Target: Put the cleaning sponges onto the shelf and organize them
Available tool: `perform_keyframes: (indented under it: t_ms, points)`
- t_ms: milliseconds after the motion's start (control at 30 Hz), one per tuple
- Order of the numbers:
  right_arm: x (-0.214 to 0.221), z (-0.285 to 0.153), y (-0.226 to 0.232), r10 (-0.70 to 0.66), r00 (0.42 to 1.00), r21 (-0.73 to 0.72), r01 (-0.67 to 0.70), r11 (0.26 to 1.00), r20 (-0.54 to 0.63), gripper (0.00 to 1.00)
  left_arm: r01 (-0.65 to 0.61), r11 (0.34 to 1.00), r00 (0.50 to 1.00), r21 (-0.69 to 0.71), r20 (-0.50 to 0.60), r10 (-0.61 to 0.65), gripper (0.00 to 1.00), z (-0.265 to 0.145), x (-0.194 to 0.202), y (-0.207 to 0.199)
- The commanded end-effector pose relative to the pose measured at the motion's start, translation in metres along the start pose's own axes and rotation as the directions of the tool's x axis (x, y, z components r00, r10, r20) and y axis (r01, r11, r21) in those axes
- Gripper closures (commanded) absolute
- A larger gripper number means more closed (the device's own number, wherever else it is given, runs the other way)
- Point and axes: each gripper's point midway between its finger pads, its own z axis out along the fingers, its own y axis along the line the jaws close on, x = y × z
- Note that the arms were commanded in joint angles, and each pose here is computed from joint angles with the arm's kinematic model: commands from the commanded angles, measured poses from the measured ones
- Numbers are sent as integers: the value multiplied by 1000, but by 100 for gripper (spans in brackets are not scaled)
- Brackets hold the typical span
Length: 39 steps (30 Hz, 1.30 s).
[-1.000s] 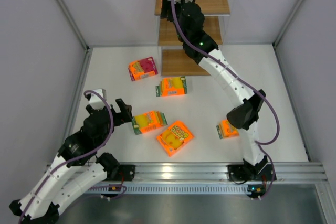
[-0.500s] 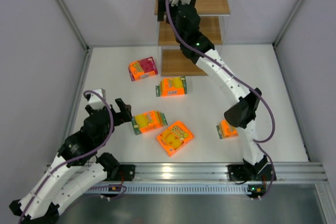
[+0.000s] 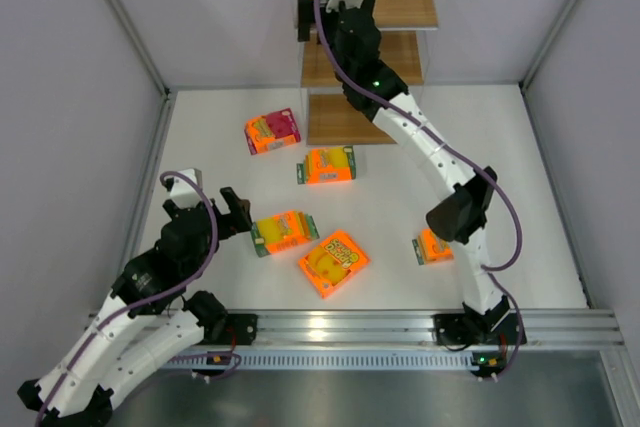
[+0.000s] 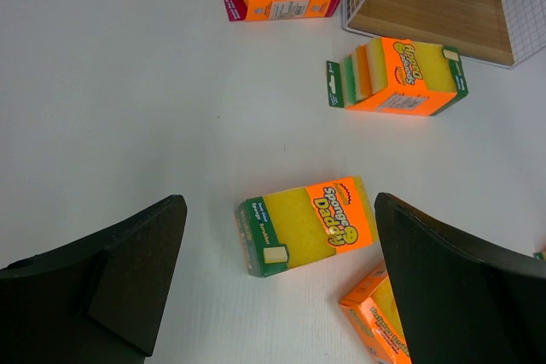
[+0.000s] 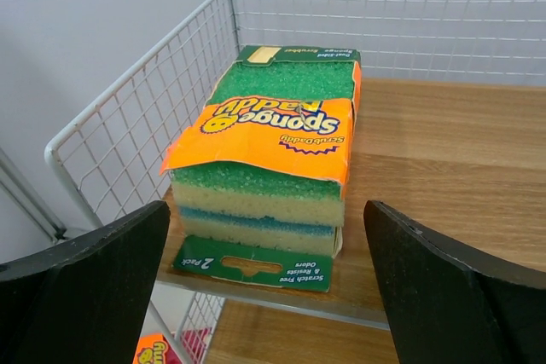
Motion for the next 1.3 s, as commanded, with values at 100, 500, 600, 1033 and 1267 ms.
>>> perform_keyframes:
  t_ms: [100, 500, 600, 1033, 1267]
  points:
    - [-112, -37, -16, 64, 982, -49, -56, 997, 178, 0, -4, 1000, 1000, -8, -9, 4, 2, 2, 3, 0]
    - [-139, -104, -55, 63, 992, 2, -63, 998, 108, 1, 3, 1000, 1000, -4, -3, -3, 2, 1, 2, 0]
    - [-119, -139, -80, 70, 997, 61, -69, 996, -19, 1, 2, 1000, 1000, 0, -4, -2, 2, 1, 2, -1]
    - [192, -401, -206, 635, 636, 759, -115, 640, -439, 1, -29, 1000, 999, 3, -42, 29, 2, 6, 8, -5]
    - [197, -414, -213, 777, 594, 905, -186, 383, -206, 1, -25, 1000, 999, -8, -37, 25, 2, 7, 8, -3]
